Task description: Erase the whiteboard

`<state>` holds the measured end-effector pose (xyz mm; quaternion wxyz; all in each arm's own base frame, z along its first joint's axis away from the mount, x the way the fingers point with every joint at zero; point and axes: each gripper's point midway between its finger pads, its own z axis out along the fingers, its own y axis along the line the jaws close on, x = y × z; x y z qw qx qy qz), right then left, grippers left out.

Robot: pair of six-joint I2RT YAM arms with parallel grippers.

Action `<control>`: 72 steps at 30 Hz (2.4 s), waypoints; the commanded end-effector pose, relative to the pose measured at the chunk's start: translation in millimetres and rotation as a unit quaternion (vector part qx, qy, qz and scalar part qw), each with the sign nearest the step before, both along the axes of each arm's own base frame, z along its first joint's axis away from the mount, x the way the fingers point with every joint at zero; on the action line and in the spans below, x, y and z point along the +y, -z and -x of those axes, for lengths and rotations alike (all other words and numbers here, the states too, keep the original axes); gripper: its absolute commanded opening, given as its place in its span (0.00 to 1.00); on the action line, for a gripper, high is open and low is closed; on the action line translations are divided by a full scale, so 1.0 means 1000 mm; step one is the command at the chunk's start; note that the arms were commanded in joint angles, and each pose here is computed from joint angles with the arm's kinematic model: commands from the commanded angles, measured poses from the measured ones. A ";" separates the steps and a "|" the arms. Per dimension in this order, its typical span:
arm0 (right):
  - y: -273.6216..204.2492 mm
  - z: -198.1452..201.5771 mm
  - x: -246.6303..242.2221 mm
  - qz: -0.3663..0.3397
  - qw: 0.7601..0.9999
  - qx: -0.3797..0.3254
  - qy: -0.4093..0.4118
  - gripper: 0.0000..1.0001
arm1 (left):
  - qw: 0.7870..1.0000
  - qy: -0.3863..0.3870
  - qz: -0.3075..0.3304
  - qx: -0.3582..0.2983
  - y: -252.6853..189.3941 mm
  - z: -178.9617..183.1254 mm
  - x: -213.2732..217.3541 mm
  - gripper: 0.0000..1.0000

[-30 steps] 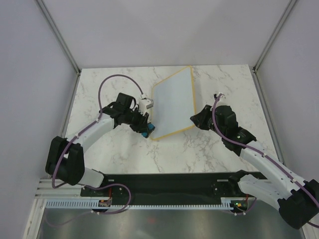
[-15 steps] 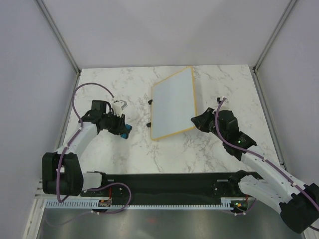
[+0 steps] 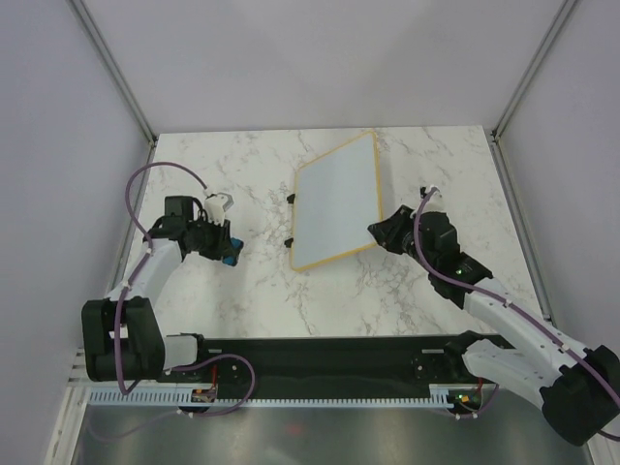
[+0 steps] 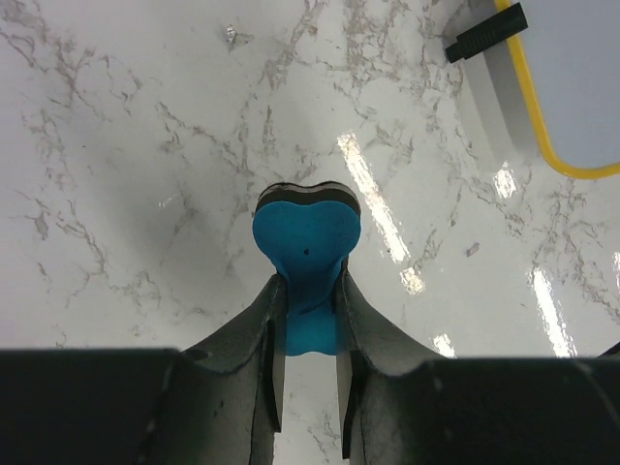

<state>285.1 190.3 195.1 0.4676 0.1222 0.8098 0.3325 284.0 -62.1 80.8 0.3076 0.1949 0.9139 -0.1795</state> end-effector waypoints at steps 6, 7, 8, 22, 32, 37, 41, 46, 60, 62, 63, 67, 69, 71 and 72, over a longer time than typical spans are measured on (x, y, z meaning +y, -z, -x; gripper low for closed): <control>-0.003 -0.006 0.006 0.002 1.000 -0.008 -0.003 0.35 | 1.000 0.007 -0.017 -0.013 0.014 -0.007 0.007 0.02; -0.005 -0.006 0.005 0.000 1.000 -0.010 -0.003 0.37 | 1.000 0.007 -0.020 -0.016 0.014 -0.009 0.009 0.02; -0.006 -0.005 0.004 0.001 1.000 -0.013 -0.002 0.40 | 1.000 0.003 -0.025 -0.016 0.015 -0.009 0.010 0.02; -0.021 0.000 0.001 0.035 0.999 -0.027 -0.024 0.98 | 0.975 -0.079 -0.205 -0.039 0.024 -0.049 0.082 0.02; -0.038 0.006 -0.002 0.054 0.996 -0.050 -0.041 0.98 | 0.973 -0.079 -0.215 -0.019 0.036 -0.061 0.087 0.02; -0.046 0.011 -0.007 0.071 0.995 -0.059 -0.044 0.98 | 0.981 -0.051 -0.188 -0.019 0.033 -0.056 0.073 0.88; -0.063 0.011 -0.016 0.093 0.992 -0.074 -0.037 0.98 | 0.985 -0.049 -0.161 -0.042 0.012 -0.057 0.063 0.99; -0.077 0.006 -0.052 0.150 0.985 -0.075 0.037 0.98 | 0.990 -0.031 -0.097 -0.099 -0.031 -0.057 0.039 0.99; -0.011 -0.021 -0.178 0.263 0.947 0.070 0.169 0.98 | 0.993 0.008 -0.072 -0.090 -0.012 -0.012 0.024 0.99; 0.012 -0.019 -0.187 0.238 0.952 0.089 0.173 0.98 | 0.993 0.011 -0.080 -0.086 -0.002 -0.004 0.025 0.99; 0.013 -0.023 -0.189 0.224 0.955 0.077 0.176 0.98 | 0.992 0.010 -0.083 -0.089 0.000 -0.003 0.027 0.99; 0.052 -0.015 -0.206 0.220 0.951 0.113 0.187 0.98 | 0.991 0.002 -0.090 -0.096 0.002 0.001 0.030 0.99; 0.058 -0.014 -0.205 0.216 0.951 0.118 0.189 0.98 | 0.991 0.002 -0.090 -0.103 0.000 0.003 0.029 0.99; 0.068 -0.010 -0.207 0.216 0.948 0.129 0.196 0.98 | 0.990 0.001 -0.091 -0.104 0.000 0.005 0.029 0.99; 0.069 -0.008 -0.209 0.218 0.946 0.130 0.201 0.98 | 0.990 0.001 -0.091 -0.106 -0.001 0.005 0.029 0.99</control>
